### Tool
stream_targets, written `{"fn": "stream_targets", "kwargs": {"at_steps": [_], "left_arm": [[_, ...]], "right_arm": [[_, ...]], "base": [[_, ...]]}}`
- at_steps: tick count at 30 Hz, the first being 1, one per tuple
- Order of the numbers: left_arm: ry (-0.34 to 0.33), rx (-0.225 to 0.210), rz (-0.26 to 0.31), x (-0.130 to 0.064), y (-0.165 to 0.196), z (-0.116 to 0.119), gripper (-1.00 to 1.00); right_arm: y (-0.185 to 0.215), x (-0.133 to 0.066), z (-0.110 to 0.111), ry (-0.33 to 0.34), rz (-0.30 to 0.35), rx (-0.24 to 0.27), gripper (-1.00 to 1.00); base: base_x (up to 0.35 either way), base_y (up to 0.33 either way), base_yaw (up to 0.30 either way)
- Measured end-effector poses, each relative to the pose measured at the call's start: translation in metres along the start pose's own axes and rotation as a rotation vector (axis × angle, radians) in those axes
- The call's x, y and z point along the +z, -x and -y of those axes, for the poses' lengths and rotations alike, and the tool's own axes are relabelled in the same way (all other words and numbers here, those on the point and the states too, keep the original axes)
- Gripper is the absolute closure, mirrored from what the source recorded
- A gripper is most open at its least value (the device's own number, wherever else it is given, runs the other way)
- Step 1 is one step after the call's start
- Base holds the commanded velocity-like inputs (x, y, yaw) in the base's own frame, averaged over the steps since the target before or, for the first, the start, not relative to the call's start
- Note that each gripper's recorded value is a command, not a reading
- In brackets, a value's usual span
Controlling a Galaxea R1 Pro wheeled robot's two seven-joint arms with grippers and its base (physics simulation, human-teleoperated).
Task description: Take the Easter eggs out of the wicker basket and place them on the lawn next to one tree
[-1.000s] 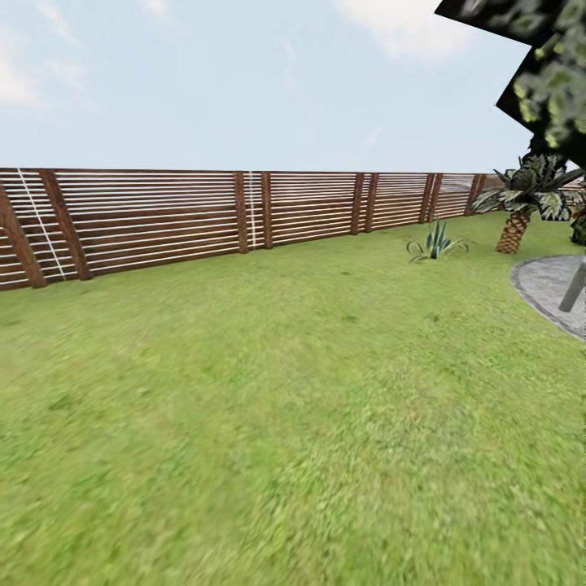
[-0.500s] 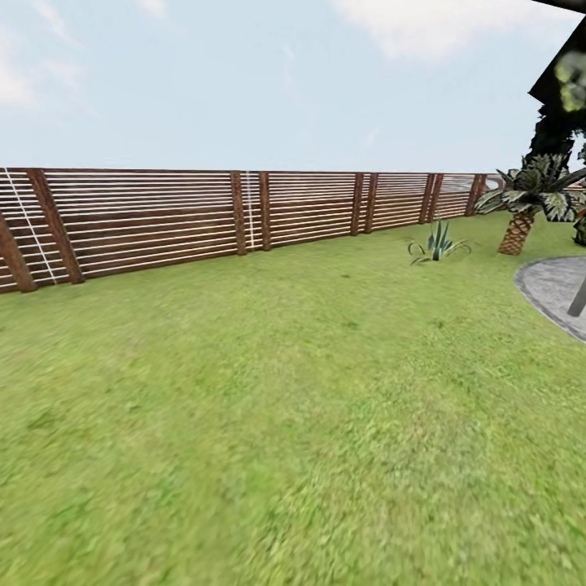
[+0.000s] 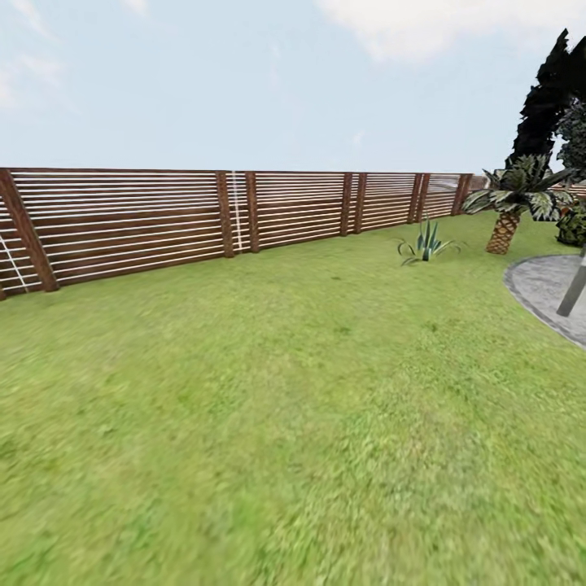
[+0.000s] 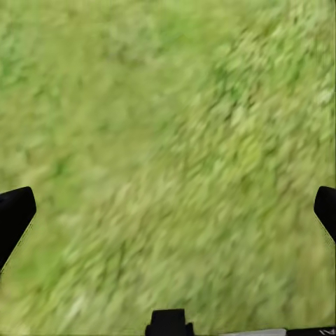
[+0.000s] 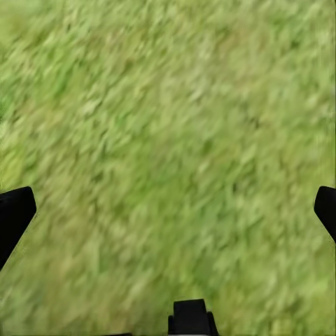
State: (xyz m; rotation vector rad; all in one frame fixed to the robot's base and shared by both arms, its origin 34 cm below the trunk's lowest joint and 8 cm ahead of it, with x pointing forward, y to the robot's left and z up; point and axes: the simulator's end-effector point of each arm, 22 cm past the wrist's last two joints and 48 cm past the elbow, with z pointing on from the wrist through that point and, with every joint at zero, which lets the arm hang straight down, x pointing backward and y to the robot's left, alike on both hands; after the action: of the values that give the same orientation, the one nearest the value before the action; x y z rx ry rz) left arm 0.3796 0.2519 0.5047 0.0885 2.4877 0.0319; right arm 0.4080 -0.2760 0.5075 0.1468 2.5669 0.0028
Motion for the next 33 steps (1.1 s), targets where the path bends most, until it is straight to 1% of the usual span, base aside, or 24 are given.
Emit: {"fn": "stream_targets", "kwargs": {"at_steps": [14, 21, 28, 33], "left_arm": [[-0.005, 0.004, 0.003, -0.0001, 0.0008, 0.0032, -1.00], [-0.011, 0.007, 0.003, -0.0001, 0.0005, 0.0055, -1.00], [-0.010, 0.008, 0.003, -0.0001, 0.0004, 0.0046, -1.00], [-0.014, 0.009, 0.003, -0.0002, 0.0005, 0.0071, -1.00]], "right_arm": [[-0.0006, 0.0000, 0.0007, -0.002, -0.001, 0.002, -1.00], [-0.0005, 0.0000, 0.0000, 0.000, -0.001, 0.000, -1.00], [-0.0005, 0.0000, -0.0001, 0.000, -0.001, -0.001, -1.00], [-0.0008, 0.0000, -0.0003, -0.001, -0.002, -0.001, -1.00]], "base": [[0.335, 0.115, 0.000], [0.335, 0.028, -0.004], [0.335, 0.001, -0.171], [0.335, 0.000, -0.037]]}}
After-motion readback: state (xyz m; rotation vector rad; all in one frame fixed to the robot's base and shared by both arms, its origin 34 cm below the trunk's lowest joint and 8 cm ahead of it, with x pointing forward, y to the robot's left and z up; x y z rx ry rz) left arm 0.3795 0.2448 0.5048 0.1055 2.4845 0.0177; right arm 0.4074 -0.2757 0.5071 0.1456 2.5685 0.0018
